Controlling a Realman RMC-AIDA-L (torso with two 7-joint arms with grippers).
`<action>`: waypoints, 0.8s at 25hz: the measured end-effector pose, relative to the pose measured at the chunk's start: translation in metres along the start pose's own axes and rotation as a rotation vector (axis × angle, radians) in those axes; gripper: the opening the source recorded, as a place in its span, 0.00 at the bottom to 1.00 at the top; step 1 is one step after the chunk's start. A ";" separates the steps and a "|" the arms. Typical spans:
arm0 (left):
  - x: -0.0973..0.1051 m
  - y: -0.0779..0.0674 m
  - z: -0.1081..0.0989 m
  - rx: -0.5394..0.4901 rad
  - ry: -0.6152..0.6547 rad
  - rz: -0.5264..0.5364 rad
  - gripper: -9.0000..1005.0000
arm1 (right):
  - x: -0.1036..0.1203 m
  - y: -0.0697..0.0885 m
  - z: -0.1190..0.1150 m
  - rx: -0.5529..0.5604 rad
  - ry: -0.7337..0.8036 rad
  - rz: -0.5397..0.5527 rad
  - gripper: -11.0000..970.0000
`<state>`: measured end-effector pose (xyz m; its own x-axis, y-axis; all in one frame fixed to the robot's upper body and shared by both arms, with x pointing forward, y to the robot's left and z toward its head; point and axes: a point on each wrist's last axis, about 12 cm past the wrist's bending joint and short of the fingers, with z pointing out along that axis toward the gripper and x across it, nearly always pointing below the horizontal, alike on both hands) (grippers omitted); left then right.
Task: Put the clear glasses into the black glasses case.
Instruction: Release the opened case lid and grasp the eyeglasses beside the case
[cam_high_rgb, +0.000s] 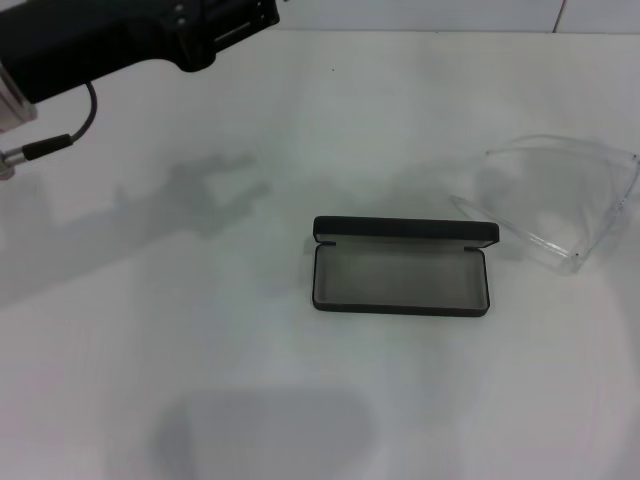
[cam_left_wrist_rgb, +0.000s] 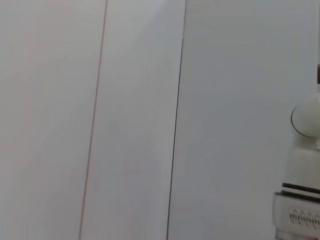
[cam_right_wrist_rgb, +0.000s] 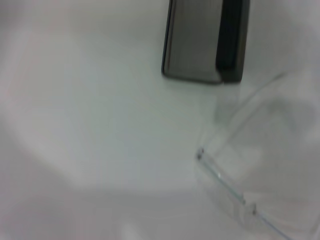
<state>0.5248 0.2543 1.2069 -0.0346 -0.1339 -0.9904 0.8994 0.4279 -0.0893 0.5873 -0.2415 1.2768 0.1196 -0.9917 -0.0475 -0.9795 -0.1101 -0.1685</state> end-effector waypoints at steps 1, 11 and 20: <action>0.001 0.001 0.000 -0.003 0.000 0.001 0.47 | 0.000 0.000 0.000 0.000 0.000 0.000 0.78; 0.010 0.013 -0.002 -0.037 -0.009 -0.036 0.47 | -0.024 -0.011 0.046 0.062 0.128 -0.245 0.71; 0.014 0.015 -0.010 -0.066 -0.015 -0.057 0.47 | -0.033 -0.015 0.083 0.061 0.144 -0.377 0.67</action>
<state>0.5339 0.2677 1.1905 -0.0775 -0.1729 -0.9819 0.8653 0.4775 -0.1523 0.6120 -0.2012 1.1989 0.4405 -0.8822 0.1664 -0.8593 -0.4680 -0.2065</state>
